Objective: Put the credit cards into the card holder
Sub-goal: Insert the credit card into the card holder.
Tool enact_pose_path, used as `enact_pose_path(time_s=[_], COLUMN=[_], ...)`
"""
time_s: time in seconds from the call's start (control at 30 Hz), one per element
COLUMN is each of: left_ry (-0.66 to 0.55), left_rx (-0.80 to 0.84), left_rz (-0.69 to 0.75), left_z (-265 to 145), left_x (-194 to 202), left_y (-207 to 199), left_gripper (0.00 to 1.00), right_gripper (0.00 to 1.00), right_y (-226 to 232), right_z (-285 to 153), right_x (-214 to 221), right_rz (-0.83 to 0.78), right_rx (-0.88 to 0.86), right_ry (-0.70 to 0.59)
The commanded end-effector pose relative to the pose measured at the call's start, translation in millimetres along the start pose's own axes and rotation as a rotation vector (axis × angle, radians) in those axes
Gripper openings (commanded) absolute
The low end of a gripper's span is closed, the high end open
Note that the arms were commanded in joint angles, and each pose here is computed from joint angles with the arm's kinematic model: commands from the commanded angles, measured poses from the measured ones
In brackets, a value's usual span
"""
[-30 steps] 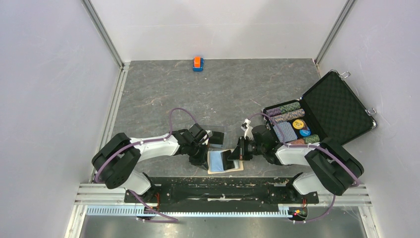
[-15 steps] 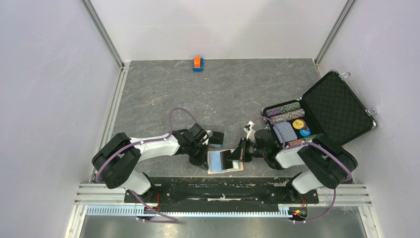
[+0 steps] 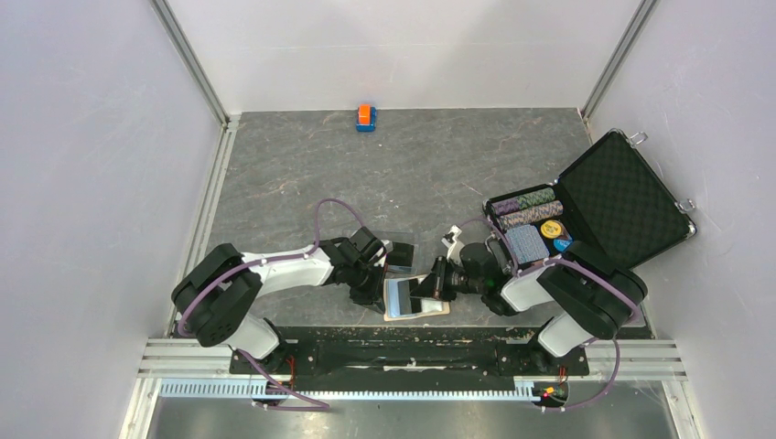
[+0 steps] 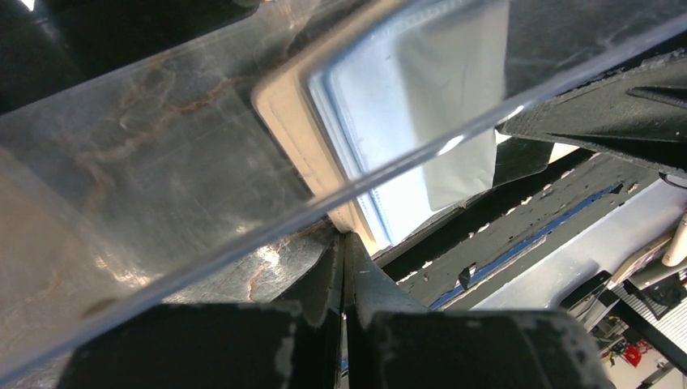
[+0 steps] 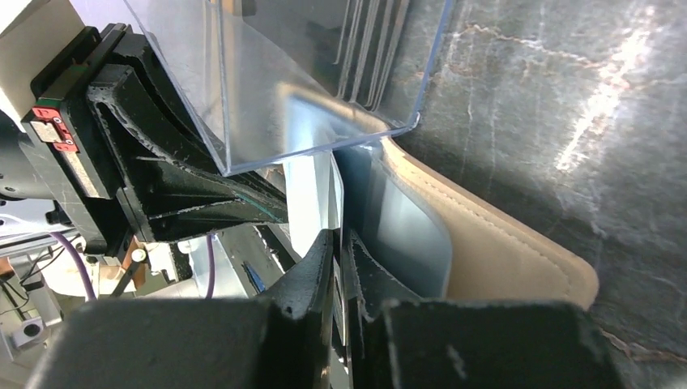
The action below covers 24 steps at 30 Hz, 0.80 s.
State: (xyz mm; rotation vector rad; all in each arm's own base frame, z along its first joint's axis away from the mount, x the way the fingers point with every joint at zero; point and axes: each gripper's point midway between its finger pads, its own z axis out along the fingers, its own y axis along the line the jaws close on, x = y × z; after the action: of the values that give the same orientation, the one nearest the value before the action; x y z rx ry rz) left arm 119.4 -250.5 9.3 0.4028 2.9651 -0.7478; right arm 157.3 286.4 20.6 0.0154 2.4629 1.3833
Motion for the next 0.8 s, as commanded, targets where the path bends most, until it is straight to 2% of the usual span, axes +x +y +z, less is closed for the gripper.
enact_pose_path(time_s=[0.0, 0.07, 0.13, 0.4, 0.63, 0.77], left_ry=[0.036, 0.037, 0.038, 0.038, 0.038, 0.032], left_rx=[-0.111, -0.112, -0.111, -0.109, -0.104, -0.099], left_rz=[0.032, 0.033, 0.032, 0.032, 0.040, 0.041], left_z=[12.8, 13.1, 13.3, 14.5, 16.3, 16.4], left_x=[12.5, 12.3, 12.2, 9.3, 4.8, 1.1], left_y=[26.2, 26.3, 25.8, 23.7, 18.5, 14.9], left_gripper=[0.02, 0.02, 0.02, 0.02, 0.02, 0.02], right_gripper=[0.08, 0.15, 0.26, 0.50, 0.53, 0.47], right_y=[-3.0, -3.6, -7.4, -11.5, -0.1, 8.8], right_z=[6.5, 6.4, 5.3, 5.0, 16.7, 17.9], right_x=[3.7, 3.4, 2.3, -4.8, 4.2, 14.8], right_rz=[-0.031, -0.046, -0.071, -0.195, -0.214, -0.152], right_rx=[0.032, 0.049, 0.085, 0.187, 0.144, 0.069], right_ry=[0.022, 0.028, 0.034, 0.062, 0.117, 0.135])
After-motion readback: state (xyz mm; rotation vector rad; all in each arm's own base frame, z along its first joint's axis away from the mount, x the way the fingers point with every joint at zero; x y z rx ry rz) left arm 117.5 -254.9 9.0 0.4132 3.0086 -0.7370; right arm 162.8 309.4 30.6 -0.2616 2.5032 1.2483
